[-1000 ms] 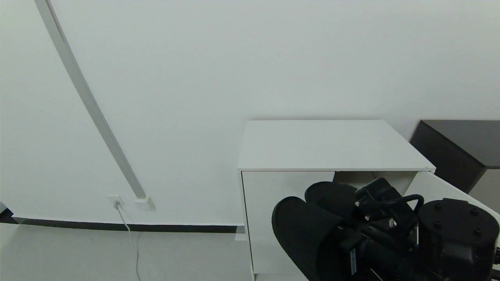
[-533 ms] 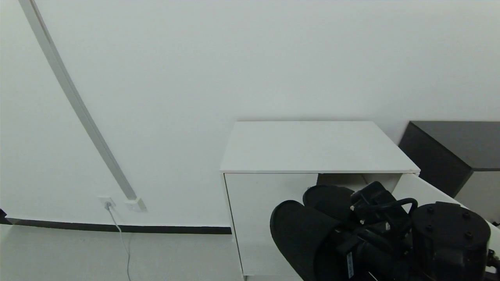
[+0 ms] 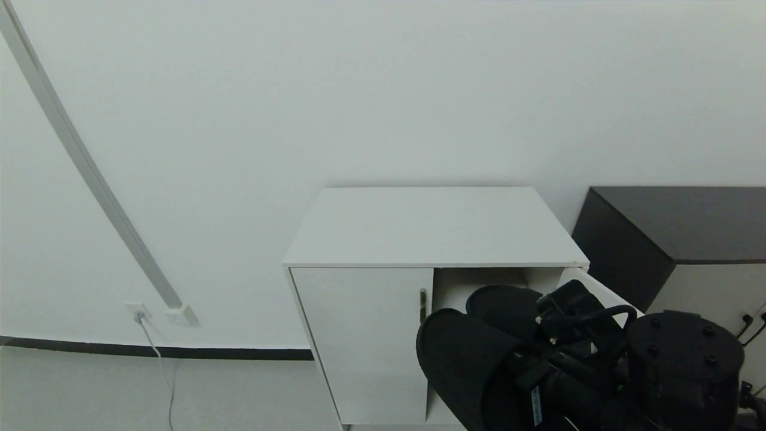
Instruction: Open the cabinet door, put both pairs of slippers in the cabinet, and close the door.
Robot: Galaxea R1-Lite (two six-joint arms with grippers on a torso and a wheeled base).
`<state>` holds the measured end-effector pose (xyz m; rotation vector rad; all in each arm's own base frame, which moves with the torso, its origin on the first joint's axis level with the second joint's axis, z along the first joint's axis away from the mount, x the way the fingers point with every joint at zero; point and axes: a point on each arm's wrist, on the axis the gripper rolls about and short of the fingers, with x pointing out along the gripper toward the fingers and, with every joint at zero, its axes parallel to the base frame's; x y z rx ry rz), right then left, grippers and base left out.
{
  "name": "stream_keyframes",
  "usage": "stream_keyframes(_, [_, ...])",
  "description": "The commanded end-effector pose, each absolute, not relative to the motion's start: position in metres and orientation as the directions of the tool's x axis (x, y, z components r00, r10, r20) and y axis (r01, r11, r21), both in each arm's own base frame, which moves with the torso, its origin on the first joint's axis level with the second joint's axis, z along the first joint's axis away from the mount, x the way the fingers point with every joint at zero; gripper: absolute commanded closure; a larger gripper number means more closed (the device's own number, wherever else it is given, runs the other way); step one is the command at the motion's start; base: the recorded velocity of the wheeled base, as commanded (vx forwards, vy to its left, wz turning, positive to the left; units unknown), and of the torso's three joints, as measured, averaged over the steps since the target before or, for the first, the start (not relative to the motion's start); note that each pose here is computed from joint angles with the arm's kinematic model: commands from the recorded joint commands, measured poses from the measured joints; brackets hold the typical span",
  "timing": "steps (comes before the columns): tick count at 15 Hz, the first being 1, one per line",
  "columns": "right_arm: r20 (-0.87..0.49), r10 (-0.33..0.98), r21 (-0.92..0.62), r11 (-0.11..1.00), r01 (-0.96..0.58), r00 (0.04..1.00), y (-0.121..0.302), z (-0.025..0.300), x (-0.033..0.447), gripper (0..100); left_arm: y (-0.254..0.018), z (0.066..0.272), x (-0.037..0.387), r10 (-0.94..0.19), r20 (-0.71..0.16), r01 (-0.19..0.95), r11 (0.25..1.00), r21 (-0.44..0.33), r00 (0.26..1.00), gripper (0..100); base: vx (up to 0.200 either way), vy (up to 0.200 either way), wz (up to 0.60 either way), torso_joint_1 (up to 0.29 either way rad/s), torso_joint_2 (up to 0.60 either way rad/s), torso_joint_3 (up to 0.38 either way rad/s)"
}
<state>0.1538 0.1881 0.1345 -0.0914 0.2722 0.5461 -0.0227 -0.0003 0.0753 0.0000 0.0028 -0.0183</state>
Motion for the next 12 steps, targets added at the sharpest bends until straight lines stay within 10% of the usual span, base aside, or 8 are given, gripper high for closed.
stream_keyframes(1, [-0.280, 0.501, -0.014, 0.851, -0.525, 0.819, 0.1883, 0.1339, 0.1536, 100, -0.0003, 0.0754, -0.0227, -0.018, -0.003, 0.018, 1.000, 0.000, 1.000, 100, 0.000, -0.200, 0.00, 0.007, 0.01, 0.002])
stream_keyframes(12, [-0.286, 0.499, -0.018, 0.850, -0.526, 0.818, 0.1875, 0.1320, 0.1530, 100, -0.0003, 0.0754, -0.0227, -0.017, -0.003, 0.017, 1.000, -0.002, 1.000, 100, 0.000, 0.000, 0.00, 0.000, 0.00, 0.000])
